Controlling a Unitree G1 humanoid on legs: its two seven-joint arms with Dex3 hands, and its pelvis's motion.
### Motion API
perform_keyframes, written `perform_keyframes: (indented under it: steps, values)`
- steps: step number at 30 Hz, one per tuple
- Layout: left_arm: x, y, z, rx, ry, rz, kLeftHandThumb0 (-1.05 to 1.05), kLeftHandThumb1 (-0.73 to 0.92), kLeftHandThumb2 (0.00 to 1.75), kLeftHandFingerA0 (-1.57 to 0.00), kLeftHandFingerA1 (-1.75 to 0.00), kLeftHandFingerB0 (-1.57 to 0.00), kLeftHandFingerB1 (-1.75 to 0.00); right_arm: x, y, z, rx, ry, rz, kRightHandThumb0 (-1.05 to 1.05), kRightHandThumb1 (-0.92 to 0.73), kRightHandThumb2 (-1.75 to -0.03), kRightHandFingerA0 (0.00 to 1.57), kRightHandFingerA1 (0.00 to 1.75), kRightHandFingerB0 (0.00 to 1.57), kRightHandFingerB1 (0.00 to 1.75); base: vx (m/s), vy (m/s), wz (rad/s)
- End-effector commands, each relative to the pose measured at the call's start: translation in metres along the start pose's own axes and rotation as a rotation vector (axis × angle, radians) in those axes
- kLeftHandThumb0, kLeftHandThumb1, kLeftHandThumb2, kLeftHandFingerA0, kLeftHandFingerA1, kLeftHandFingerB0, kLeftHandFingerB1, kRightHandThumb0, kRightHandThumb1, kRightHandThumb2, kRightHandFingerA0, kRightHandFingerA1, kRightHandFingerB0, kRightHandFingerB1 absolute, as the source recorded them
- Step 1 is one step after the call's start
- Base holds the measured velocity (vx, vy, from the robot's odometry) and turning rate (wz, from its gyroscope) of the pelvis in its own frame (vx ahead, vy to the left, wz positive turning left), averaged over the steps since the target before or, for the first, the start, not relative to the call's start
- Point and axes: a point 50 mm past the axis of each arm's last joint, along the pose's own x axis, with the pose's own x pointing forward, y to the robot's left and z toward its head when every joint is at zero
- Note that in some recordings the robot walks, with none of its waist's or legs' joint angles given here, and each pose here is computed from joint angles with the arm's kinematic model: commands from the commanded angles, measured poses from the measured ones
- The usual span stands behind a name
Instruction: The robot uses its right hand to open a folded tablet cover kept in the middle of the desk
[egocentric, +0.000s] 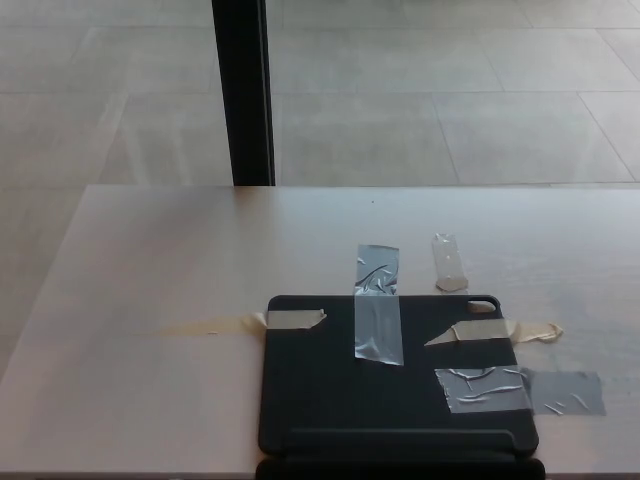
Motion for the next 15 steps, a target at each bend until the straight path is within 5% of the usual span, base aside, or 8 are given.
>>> perform_keyframes:
  steps: [1,4,5,6,7,9,10,15]
  values:
    - [-0.004,0.015,-0.004,-0.001,0.011,0.020,-0.78,0.74,0.62,-0.67,-0.86,-0.40,-0.64,-0.076,-0.060,-0.171,0.636,0.570,-0.764,-0.82,-0.80,-0.65,0.82,0.79,0.32,0.40,0.00,0.000,0.00]
    - [-0.003,0.012,-0.001,-0.004,0.009,0.015,-0.76,0.73,0.62,-0.65,-0.84,-0.40,-0.64,-0.095,-0.049,-0.188,0.698,0.677,-0.959,-0.83,-0.81,-0.64,0.61,0.72,0.36,0.40,0.00,0.000,0.00]
    - [-0.003,0.015,-0.001,-0.002,0.011,0.018,-0.76,0.73,0.62,-0.63,-0.82,-0.40,-0.63,-0.101,-0.041,-0.195,0.696,0.702,-1.000,-0.80,-0.64,-1.04,0.52,0.66,0.29,0.53,0.00,0.000,0.00]
    - [-0.004,0.016,-0.001,-0.005,0.010,0.021,-0.79,0.56,1.04,-0.68,-0.84,-0.37,-0.66,-0.105,-0.037,-0.199,0.687,0.732,-1.008,-0.81,-0.83,-0.65,0.53,0.60,0.34,0.44,0.00,0.000,0.00]
    - [-0.004,0.016,-0.001,-0.004,0.009,0.016,-0.78,0.73,0.62,-0.61,-0.83,-0.39,-0.65,-0.108,-0.033,-0.203,0.688,0.751,-1.012,-0.80,-0.82,-0.64,0.56,0.60,0.43,0.46,0.00,0.000,0.00]
    - [-0.004,0.017,-0.002,-0.011,0.011,0.011,-0.77,0.73,0.62,-0.67,-0.87,-0.39,-0.65,-0.117,-0.021,-0.214,0.696,0.810,-1.011,-0.77,-0.83,-0.64,0.59,0.55,0.48,0.45,0.00,0.000,0.00]
    - [-0.005,0.018,-0.003,-0.009,0.015,0.005,-0.77,0.74,0.62,-0.63,-0.85,-0.37,-0.64,-0.123,-0.017,-0.219,0.675,0.827,-1.022,-0.76,-0.84,-0.65,0.60,0.77,0.55,0.55,0.00,0.000,0.00]
    - [-0.004,0.016,-0.005,0.003,0.017,0.013,-0.77,0.74,0.62,-0.62,-0.82,-0.39,-0.62,-0.135,0.003,-0.232,0.890,0.931,-1.063,-0.79,-0.92,-0.71,0.68,0.61,0.47,0.50,0.00,0.000,0.00]
